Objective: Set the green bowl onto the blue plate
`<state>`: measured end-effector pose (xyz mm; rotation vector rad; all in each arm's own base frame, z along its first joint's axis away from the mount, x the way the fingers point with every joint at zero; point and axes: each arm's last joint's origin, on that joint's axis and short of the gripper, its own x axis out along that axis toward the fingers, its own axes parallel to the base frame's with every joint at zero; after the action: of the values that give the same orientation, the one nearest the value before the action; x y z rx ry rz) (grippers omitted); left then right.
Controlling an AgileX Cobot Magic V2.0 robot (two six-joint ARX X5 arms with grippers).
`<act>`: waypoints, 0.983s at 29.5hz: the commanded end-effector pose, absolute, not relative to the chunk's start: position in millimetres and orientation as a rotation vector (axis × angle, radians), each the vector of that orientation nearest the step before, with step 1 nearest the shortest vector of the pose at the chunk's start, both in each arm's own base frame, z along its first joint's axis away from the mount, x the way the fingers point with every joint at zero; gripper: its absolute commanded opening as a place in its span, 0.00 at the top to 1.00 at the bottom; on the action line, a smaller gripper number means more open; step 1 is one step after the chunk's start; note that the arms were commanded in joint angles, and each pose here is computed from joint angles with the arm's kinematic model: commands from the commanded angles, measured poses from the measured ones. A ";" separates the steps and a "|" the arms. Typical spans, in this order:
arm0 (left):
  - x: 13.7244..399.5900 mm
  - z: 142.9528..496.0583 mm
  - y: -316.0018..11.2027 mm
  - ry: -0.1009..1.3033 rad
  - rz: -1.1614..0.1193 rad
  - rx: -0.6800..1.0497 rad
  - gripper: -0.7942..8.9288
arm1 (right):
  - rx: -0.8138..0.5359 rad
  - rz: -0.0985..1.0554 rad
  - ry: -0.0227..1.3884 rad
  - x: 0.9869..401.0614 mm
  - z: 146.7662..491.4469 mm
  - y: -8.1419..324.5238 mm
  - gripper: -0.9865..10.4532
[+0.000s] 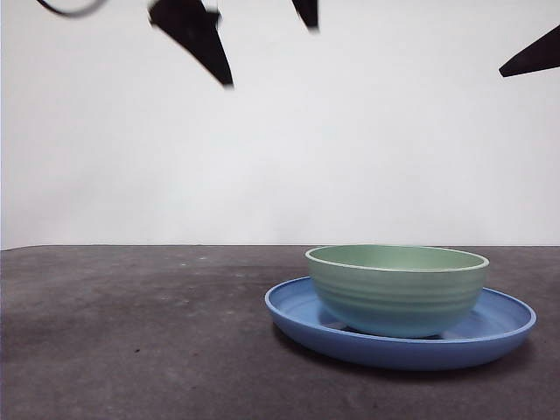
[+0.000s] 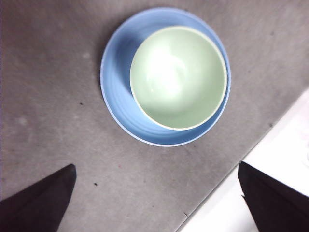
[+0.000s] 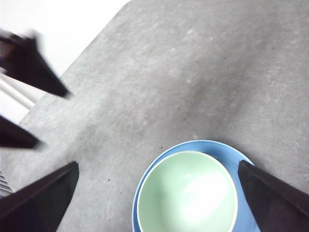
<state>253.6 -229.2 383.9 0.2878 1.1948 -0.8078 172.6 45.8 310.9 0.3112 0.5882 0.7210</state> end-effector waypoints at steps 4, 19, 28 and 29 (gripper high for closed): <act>212.0 418.5 -193.8 1.057 -0.869 0.303 0.12 | 0.303 0.732 0.569 173.8 315.9 46.8 0.34; 135.3 366.3 -125.0 0.840 -0.919 0.306 0.12 | 0.302 0.732 0.574 173.5 315.4 46.8 0.34; 124.7 322.3 -116.0 0.794 -0.921 0.289 0.12 | 0.311 0.721 0.640 170.7 309.9 46.3 0.34; 124.7 322.5 -116.2 0.791 -0.921 0.288 0.12 | 0.314 0.714 0.655 170.3 308.6 46.0 0.34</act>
<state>124.0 -114.0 316.7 0.2928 0.8282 -0.9034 169.0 45.2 304.9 0.3271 0.6642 0.7067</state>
